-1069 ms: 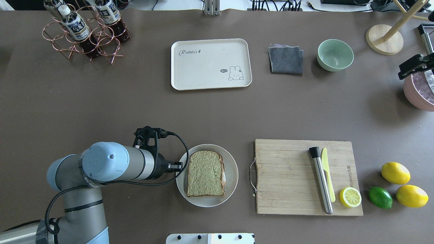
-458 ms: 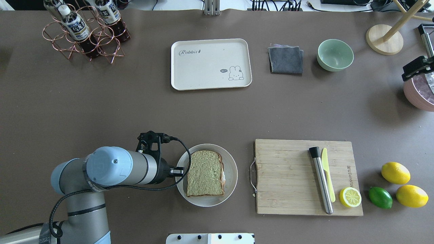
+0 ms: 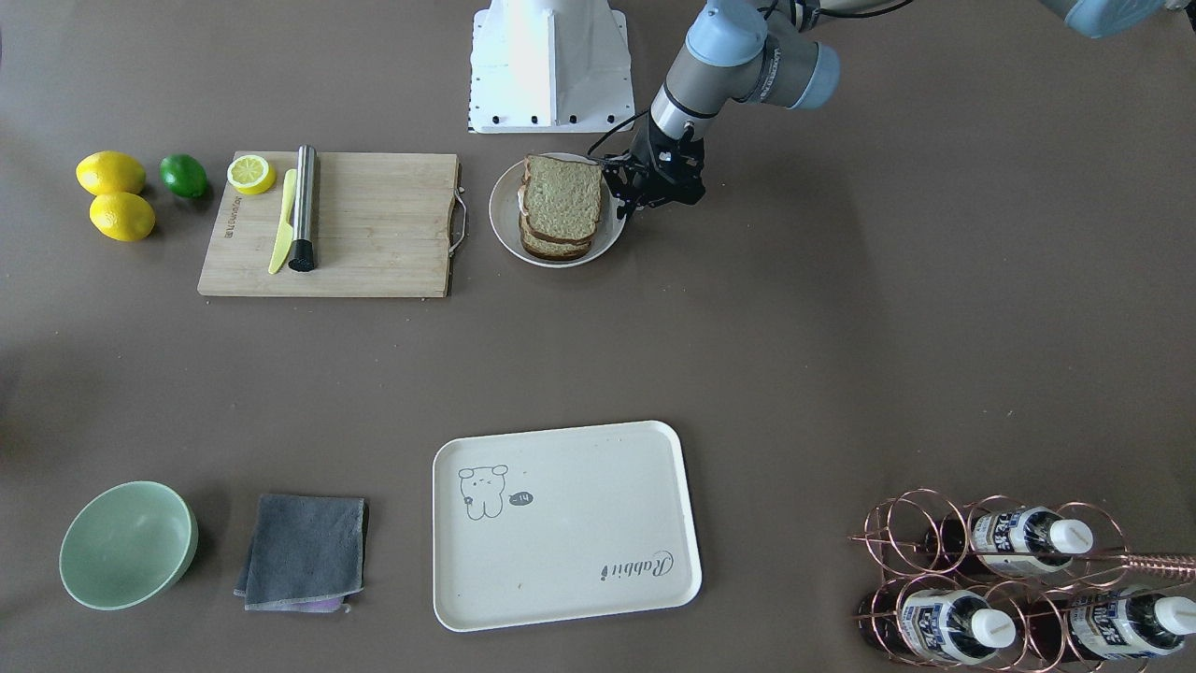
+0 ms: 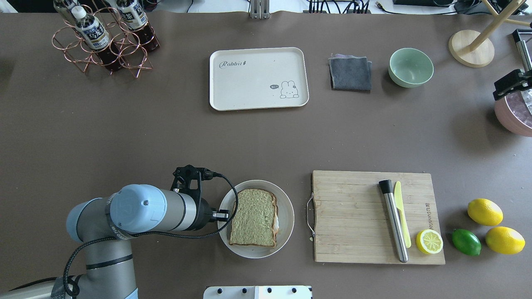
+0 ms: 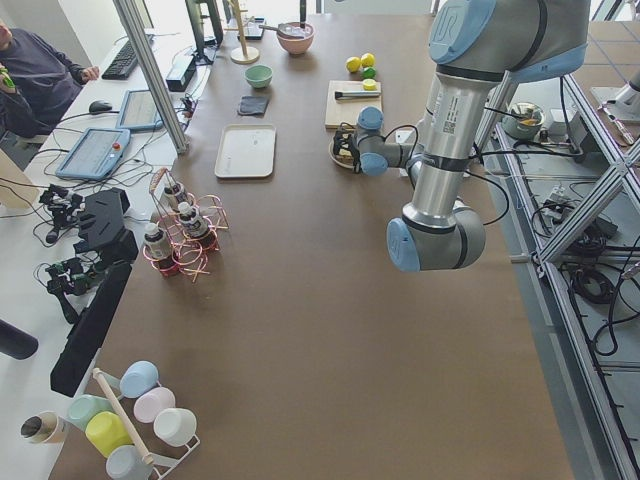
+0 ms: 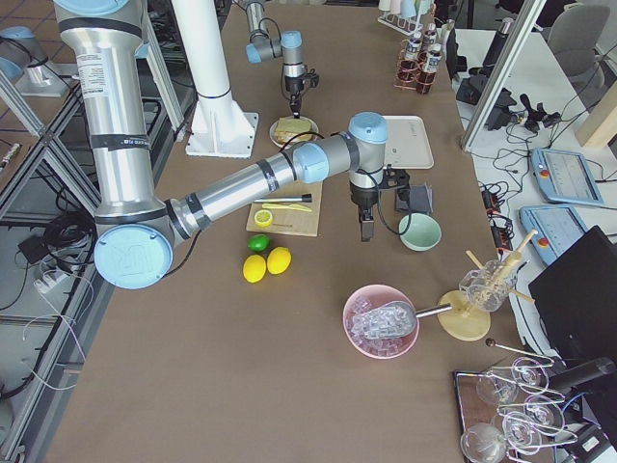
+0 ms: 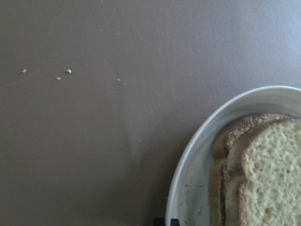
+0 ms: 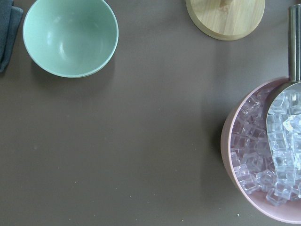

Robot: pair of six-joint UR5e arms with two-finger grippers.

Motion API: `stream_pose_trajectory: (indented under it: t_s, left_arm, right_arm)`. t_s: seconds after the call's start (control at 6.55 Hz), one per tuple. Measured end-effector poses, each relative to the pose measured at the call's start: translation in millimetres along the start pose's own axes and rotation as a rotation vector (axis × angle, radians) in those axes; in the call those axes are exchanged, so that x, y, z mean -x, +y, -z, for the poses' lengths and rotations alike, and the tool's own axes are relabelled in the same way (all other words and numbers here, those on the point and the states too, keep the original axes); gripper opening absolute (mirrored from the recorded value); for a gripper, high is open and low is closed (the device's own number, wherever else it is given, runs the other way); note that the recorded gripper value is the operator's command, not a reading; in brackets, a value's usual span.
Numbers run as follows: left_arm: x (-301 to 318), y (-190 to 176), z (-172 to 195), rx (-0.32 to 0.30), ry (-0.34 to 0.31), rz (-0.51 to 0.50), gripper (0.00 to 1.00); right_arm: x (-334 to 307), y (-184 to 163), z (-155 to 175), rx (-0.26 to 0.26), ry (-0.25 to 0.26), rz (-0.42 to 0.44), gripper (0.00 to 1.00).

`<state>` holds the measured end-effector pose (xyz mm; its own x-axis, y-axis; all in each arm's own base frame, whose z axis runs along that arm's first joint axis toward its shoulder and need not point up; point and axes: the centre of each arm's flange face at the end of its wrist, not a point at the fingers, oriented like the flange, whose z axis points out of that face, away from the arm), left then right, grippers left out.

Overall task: Make sandwich and place on tray
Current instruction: 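Grasp the rim of the white plate with the left gripper, then carry the plate with the sandwich onto the white Rabbit tray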

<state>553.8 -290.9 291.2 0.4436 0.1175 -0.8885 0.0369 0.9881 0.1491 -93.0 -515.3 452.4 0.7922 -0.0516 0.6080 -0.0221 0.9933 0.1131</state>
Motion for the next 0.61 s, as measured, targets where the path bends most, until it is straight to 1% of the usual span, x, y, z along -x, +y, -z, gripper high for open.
stream_pose_trajectory:
  t_s: [0.15, 0.31, 0.61]
  left_arm:
    - [-1.0, -3.2, 2.2, -0.004, 0.003, -0.001, 0.0]
    - [-3.1, -16.1, 8.4, -0.018, 0.01, 0.006, 0.0]
    - [-2.2, -71.6, 29.2, -0.029, 0.03, 0.025, 0.0]
  right_arm:
    - [-1.1, -0.3, -1.6, 0.003, 0.002, -0.002, 1.0]
    - [-2.4, -0.6, -3.6, 0.006, 0.004, -0.005, 1.0]
    - [-6.5, -0.2, -8.6, 0.015, 0.011, -0.014, 1.0]
